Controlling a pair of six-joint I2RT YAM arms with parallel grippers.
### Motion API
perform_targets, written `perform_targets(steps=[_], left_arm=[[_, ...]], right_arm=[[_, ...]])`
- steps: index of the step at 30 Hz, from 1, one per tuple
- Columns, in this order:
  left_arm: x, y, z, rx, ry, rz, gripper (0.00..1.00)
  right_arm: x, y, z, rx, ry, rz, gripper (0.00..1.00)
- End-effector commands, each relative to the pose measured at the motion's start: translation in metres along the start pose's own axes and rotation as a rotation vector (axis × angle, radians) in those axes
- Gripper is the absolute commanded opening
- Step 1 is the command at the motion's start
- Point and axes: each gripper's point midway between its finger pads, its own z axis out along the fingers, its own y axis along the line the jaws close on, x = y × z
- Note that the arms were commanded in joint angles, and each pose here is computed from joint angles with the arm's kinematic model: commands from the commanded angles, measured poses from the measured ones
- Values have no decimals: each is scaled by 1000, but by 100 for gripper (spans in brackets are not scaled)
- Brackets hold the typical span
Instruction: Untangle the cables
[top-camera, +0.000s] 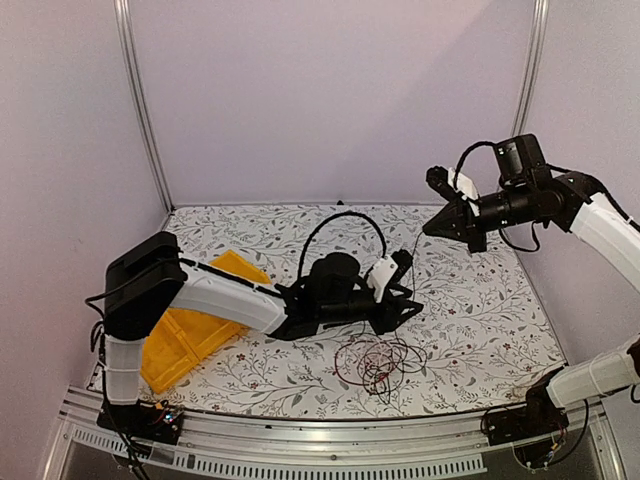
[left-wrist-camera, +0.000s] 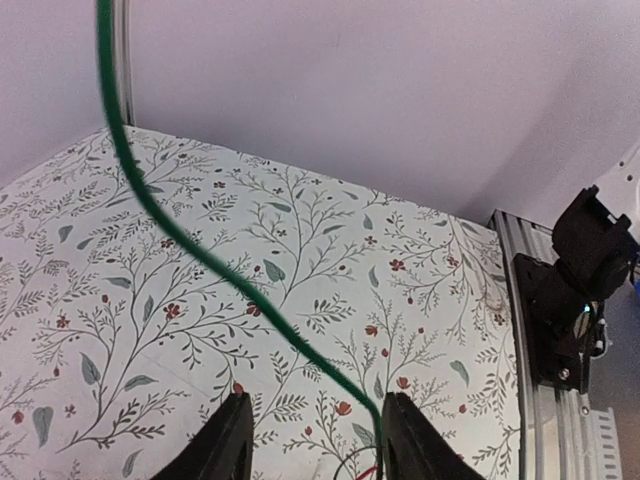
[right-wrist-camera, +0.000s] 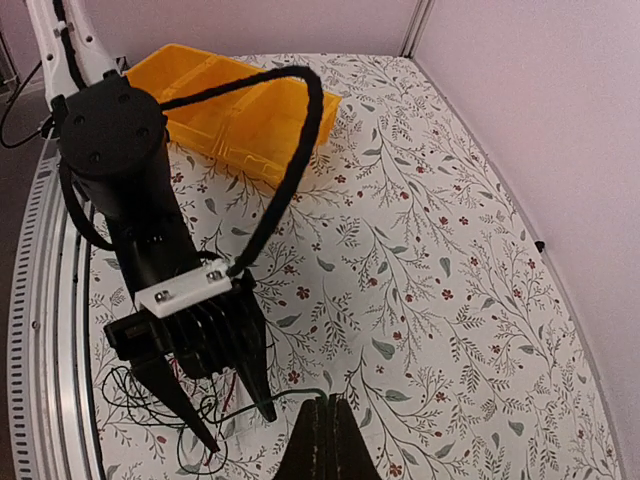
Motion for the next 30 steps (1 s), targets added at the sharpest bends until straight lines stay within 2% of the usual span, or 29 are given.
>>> perform_targets(steps=[1,5,9,13,16,25,30], left_arm=[[6,7,17,36,-28,-72,40],[22,19,23,47,-26,-122,27],[38,27,26,57,-21,-168,18],[60,33,30,62,1,-204,13],[75,36,33,66,19,-224,13],[109,46,32,64,39,-286,15],[105,48,24,72,6,-299,17]], right_arm=[[-53,-6,-37,51,-111,-71,0],[-100,-24,-72,147,-199,-114,0],[-159,-50,-132,334,-311,-200,0],[-212,-60,-204,513,-458,-272,0],[-239,-57,-241,580,-542,-289,0],[-239,-96,-266,760,-563,-192,0],[-221,-126,-264,856,-522,-115,0]])
